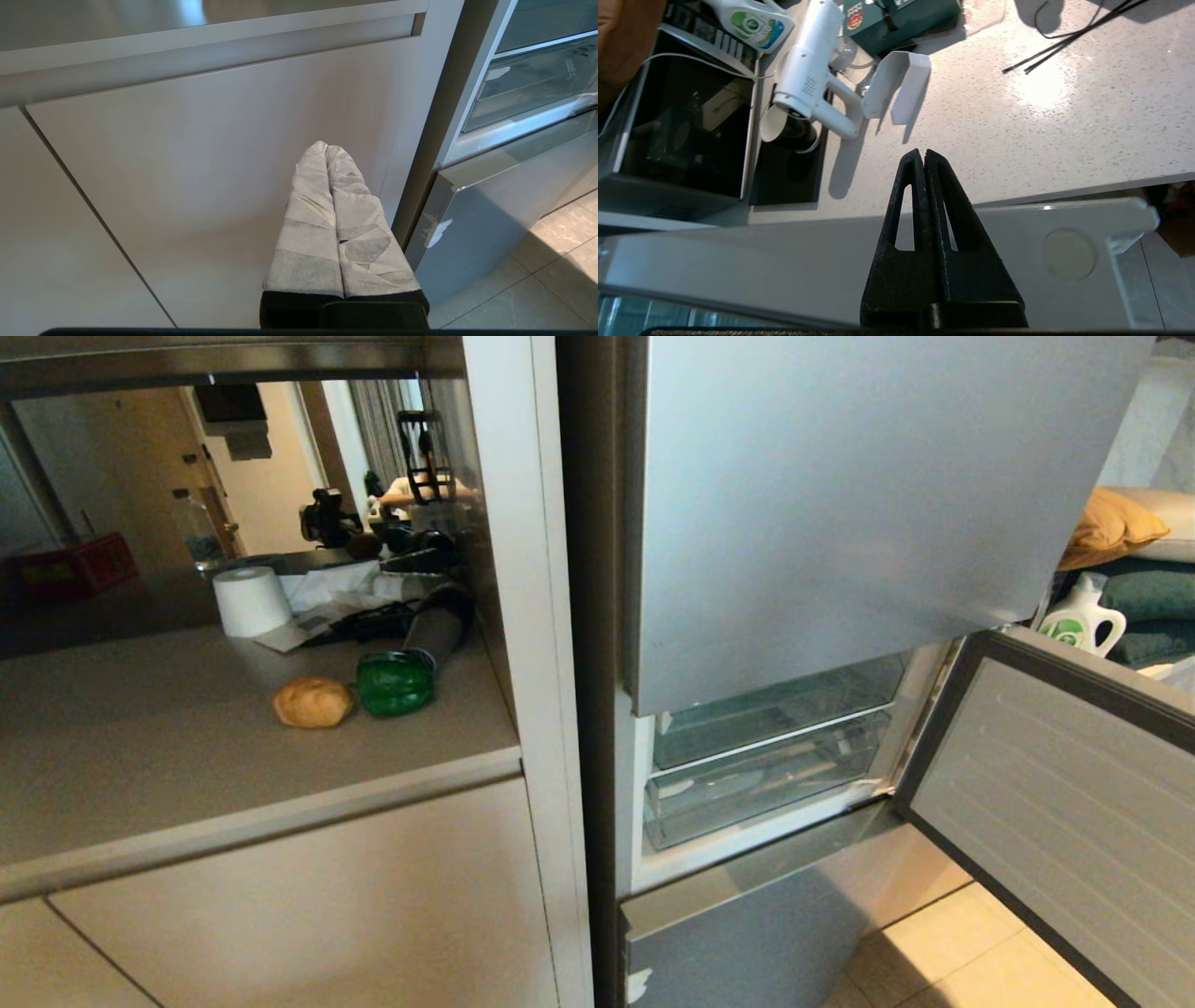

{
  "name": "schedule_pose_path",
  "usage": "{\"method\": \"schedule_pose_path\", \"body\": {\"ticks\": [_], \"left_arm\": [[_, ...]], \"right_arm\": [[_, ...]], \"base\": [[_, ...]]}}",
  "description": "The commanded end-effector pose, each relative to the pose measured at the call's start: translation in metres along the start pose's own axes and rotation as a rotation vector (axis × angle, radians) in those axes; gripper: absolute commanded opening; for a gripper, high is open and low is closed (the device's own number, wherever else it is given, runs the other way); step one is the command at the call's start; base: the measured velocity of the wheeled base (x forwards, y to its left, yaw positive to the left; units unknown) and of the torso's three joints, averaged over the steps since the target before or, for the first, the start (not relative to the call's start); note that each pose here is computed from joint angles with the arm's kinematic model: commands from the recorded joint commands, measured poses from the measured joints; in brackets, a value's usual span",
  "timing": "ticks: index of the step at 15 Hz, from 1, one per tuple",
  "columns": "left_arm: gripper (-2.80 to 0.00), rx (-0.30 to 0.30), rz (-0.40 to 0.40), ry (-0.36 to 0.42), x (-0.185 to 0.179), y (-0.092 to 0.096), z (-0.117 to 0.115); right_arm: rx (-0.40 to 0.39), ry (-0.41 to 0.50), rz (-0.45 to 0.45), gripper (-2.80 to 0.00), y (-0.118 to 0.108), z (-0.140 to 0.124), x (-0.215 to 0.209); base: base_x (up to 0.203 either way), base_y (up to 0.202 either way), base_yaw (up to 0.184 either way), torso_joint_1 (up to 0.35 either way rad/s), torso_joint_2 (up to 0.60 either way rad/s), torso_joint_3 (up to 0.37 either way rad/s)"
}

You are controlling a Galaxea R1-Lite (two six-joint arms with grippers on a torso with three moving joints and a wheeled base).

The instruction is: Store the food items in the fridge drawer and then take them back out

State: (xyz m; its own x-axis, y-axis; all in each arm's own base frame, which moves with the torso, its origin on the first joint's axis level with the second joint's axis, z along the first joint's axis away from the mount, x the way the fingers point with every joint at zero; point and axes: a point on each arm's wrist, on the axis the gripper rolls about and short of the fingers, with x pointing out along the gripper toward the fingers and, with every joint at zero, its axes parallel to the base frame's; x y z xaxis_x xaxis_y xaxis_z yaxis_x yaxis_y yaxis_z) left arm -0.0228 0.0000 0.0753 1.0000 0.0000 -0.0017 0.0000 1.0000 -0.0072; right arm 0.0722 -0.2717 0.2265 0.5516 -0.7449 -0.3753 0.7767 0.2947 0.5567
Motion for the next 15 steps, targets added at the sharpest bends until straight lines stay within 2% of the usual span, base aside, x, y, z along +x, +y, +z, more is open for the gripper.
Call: {"method": "schedule_pose_path", "body": {"ticks": [1, 4, 10, 15], "left_arm": [[-2.8, 0.0, 0.0, 0.0, 0.0, 0.0, 0.0], [-2.8, 0.0, 0.0, 0.0, 0.0, 0.0, 0.0], [-2.8, 0.0, 0.0, 0.0, 0.0, 0.0, 0.0], [-2.8, 0.0, 0.0, 0.0, 0.0, 0.0, 0.0]], "right_arm": [[0.02, 0.029, -0.022, -2.8, -0.011, -0.001, 0.014], [0.038, 0.044, -0.043, -2.8, -0.02, -0.002, 0.02], [0.053, 0.07, -0.043, -2.8, -0.025, -0.01, 0.015], [0.024, 0.02, 0.015, -2.8, -0.008, -0.015, -0.024]], "base": [[0.0, 0.0, 0.0, 0.0, 0.0, 0.0], [0.0, 0.0, 0.0, 0.0, 0.0, 0.0], [0.0, 0.0, 0.0, 0.0, 0.0, 0.0], [0.0, 0.0, 0.0, 0.0, 0.0, 0.0]]}}
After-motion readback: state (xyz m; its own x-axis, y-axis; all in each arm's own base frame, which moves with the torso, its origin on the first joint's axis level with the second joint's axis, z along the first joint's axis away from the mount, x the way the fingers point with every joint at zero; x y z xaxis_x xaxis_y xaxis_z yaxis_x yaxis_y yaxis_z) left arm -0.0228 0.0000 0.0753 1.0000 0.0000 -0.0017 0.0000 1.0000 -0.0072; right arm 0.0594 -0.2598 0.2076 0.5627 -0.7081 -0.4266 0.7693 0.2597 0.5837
